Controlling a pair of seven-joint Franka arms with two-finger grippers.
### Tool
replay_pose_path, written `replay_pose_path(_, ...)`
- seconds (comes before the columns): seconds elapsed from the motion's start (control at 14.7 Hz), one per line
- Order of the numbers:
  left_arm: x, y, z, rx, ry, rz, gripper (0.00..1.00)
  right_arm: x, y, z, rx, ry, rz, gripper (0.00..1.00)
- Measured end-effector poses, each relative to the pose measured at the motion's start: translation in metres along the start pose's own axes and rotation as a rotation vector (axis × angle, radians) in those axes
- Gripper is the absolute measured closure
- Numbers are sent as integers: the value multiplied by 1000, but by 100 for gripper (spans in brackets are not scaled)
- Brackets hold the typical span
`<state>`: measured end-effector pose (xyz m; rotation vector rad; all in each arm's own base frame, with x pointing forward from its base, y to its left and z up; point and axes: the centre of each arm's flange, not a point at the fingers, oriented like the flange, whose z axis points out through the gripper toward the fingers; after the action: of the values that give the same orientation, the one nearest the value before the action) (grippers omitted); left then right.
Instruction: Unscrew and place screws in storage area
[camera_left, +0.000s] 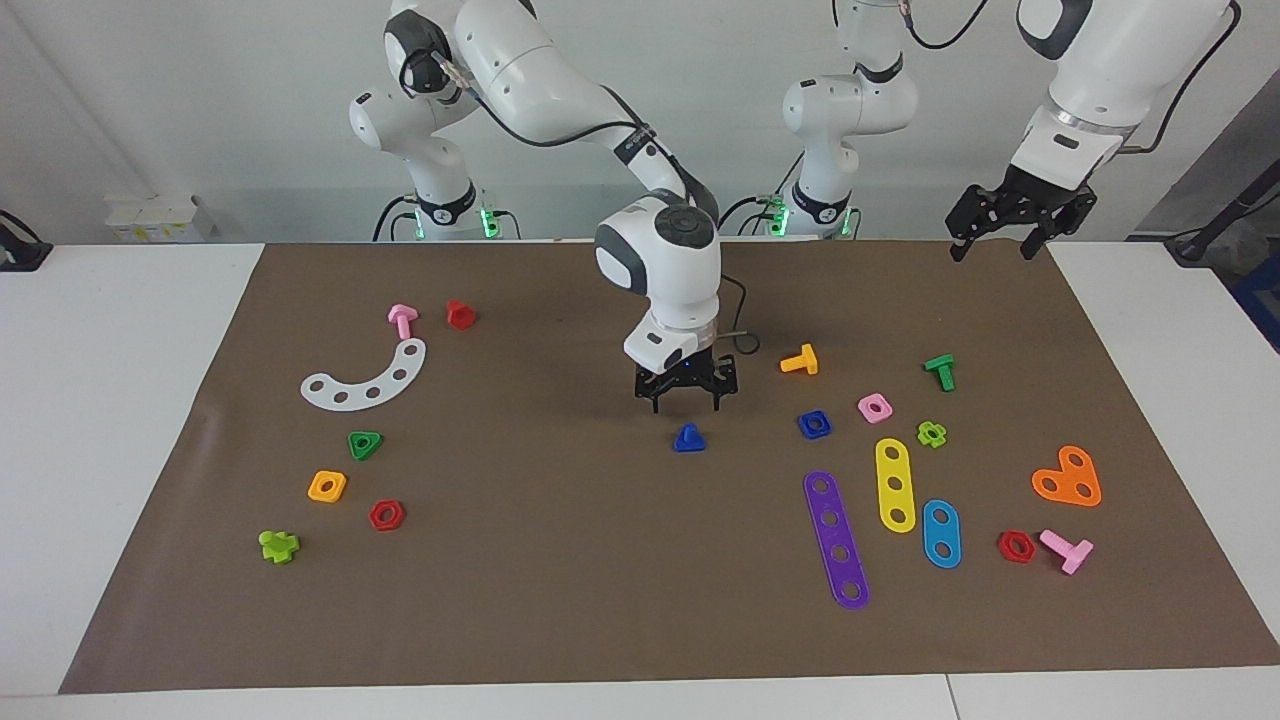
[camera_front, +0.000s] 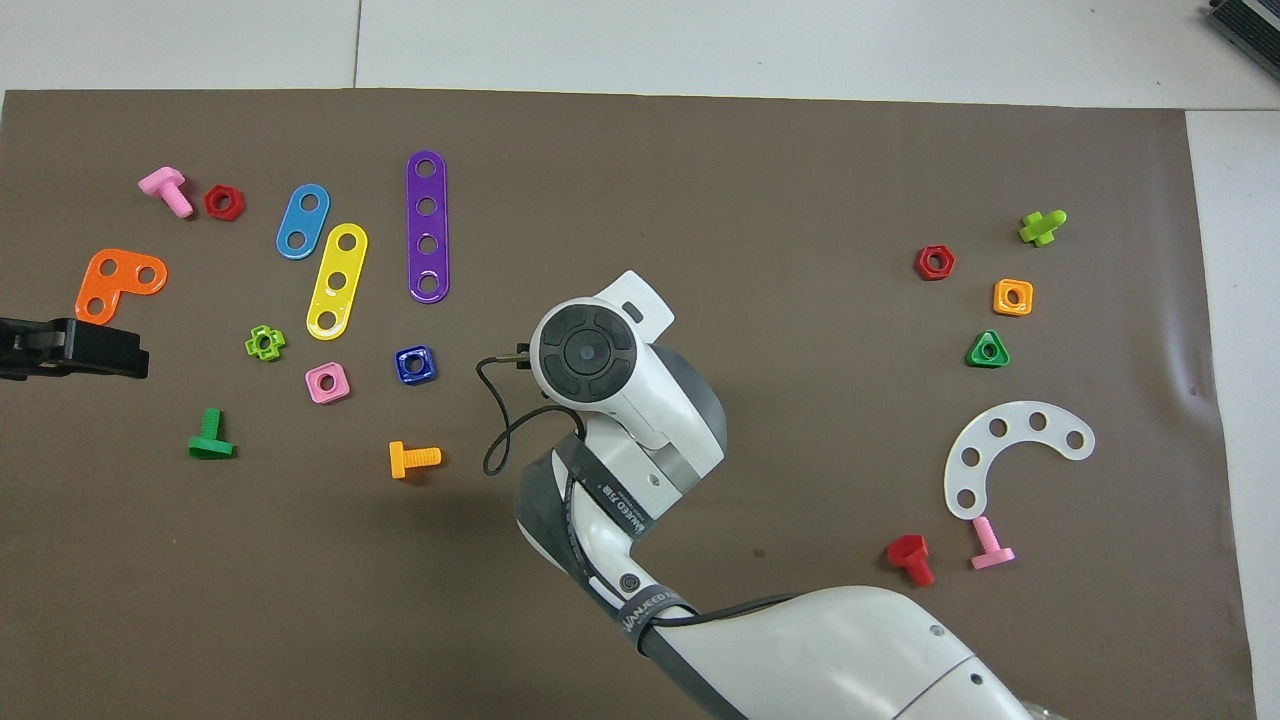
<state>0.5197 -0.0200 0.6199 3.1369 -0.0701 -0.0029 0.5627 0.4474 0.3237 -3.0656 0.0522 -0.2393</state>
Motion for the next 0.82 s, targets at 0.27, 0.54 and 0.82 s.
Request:
replay_pose_path(0.27,2,2,19,0,-8,3,0,12,4,5,-7,67,-46,0)
replay_pose_path(0.54,3,7,29,0,-10,13,0,13,3,5,-6,70,-81,19)
replay_pose_path(0.82,4,4,24,0,1,7,0,9,-2,7,-5,66,-91,31)
